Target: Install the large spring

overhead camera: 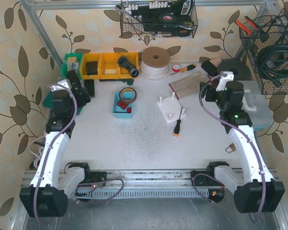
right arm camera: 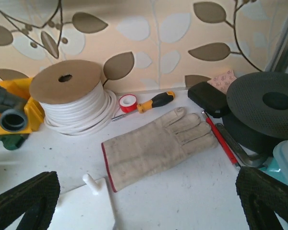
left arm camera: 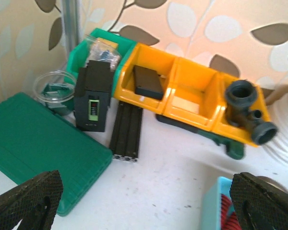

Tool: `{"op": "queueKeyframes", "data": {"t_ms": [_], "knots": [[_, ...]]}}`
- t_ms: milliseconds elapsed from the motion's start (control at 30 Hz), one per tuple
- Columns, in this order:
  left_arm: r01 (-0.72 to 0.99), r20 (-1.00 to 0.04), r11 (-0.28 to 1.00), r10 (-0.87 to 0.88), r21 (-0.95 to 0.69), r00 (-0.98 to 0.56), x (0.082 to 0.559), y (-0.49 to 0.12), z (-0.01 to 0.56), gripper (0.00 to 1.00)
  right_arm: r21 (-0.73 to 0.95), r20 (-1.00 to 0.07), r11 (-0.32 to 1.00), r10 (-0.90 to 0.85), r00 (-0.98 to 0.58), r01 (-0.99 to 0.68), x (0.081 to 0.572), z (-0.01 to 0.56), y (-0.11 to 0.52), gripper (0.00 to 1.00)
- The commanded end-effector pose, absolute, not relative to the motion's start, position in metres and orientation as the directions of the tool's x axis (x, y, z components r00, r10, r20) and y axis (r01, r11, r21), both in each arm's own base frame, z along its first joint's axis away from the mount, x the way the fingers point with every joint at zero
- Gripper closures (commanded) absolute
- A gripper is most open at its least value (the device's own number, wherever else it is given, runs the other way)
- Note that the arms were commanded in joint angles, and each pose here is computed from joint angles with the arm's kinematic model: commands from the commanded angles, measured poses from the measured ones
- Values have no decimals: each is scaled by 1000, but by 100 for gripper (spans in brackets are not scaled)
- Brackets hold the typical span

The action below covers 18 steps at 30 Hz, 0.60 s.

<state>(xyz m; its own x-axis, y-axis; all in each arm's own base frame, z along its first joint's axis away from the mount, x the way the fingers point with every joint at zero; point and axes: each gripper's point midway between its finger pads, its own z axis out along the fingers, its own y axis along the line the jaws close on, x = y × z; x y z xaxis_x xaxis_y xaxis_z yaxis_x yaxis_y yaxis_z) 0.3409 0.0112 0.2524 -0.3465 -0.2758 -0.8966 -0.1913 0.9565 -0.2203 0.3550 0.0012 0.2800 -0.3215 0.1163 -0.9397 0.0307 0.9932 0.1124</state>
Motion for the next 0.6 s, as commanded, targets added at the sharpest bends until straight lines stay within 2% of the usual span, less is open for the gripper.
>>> {"op": "queueKeyframes", "data": {"t_ms": [0, 100, 167, 333, 433, 567], "knots": [[-127, -807, 931, -360, -342, -469, 317, -16, 265, 3, 215, -799, 966, 257, -543, 142, 333, 253, 1, 0], [-167, -725, 890, -444, -424, -527, 302, -23, 255, 3, 245, -717, 949, 314, -623, 197, 325, 235, 2, 0], [-98, -701, 862, -466, -497, -540, 299, -40, 251, 2, 323, -679, 928, 364, -637, 186, 322, 225, 12, 0], [145, -691, 783, -425, -605, -585, 294, -83, 254, 2, 439, -626, 893, 386, -678, 103, 322, 205, 32, 0], [182, -661, 749, -410, -637, -629, 291, -96, 243, 5, 479, -539, 865, 426, -727, 151, 316, 188, 38, 3], [185, -636, 756, -362, -628, -682, 284, -113, 217, 8, 506, -462, 854, 389, -797, 123, 302, 171, 61, 10]]}}
